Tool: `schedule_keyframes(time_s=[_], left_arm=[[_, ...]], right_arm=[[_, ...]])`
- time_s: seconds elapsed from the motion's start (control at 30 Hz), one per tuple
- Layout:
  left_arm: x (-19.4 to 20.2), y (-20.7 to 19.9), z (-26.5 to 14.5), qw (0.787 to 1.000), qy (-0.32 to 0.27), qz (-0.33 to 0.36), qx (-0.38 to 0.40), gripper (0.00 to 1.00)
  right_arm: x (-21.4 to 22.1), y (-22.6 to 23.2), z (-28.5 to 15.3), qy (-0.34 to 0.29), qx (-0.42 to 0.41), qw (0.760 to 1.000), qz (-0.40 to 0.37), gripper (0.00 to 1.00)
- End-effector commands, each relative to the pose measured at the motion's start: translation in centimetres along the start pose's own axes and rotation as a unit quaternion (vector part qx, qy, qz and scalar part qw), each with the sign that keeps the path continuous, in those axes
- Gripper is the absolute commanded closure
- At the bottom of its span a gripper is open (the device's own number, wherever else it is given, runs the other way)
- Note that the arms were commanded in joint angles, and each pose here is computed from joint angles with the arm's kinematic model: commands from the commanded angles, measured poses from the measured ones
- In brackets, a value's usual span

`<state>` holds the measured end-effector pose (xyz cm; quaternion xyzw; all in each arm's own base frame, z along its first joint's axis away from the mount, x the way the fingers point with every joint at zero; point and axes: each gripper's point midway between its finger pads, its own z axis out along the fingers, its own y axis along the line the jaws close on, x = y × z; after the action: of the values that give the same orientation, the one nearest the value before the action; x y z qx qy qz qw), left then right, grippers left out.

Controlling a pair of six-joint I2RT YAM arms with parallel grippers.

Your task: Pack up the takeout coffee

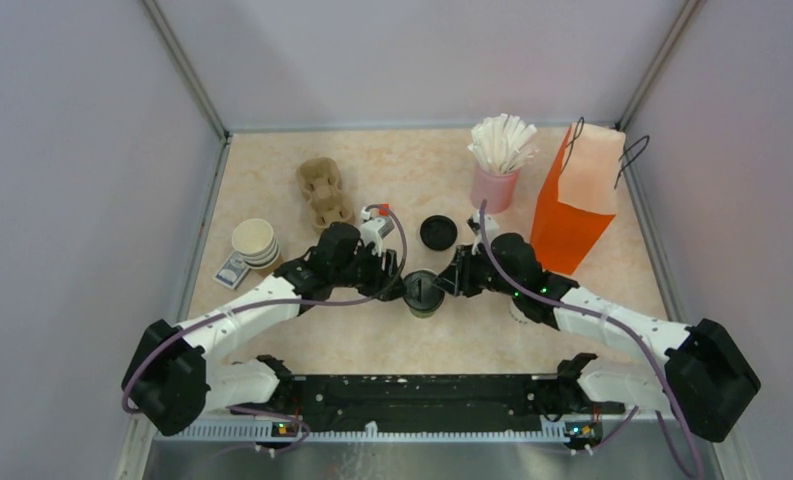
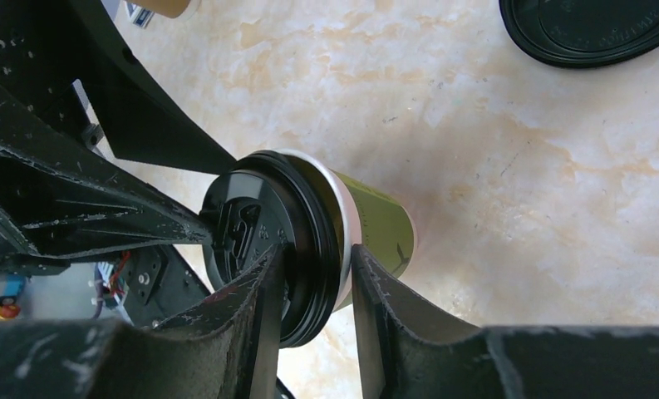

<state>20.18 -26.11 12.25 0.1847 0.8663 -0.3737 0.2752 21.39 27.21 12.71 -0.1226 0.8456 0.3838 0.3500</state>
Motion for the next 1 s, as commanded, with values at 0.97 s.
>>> schedule_keyframes(time_s=[0.97], left_arm=[[-4.2,-1.0,1.2,0.999,-0.011,0.044,0.012,0.39]], right_arm=[[-2.4,-0.5,-3.4,-0.064,0.056,0.995,0.048,0.42]])
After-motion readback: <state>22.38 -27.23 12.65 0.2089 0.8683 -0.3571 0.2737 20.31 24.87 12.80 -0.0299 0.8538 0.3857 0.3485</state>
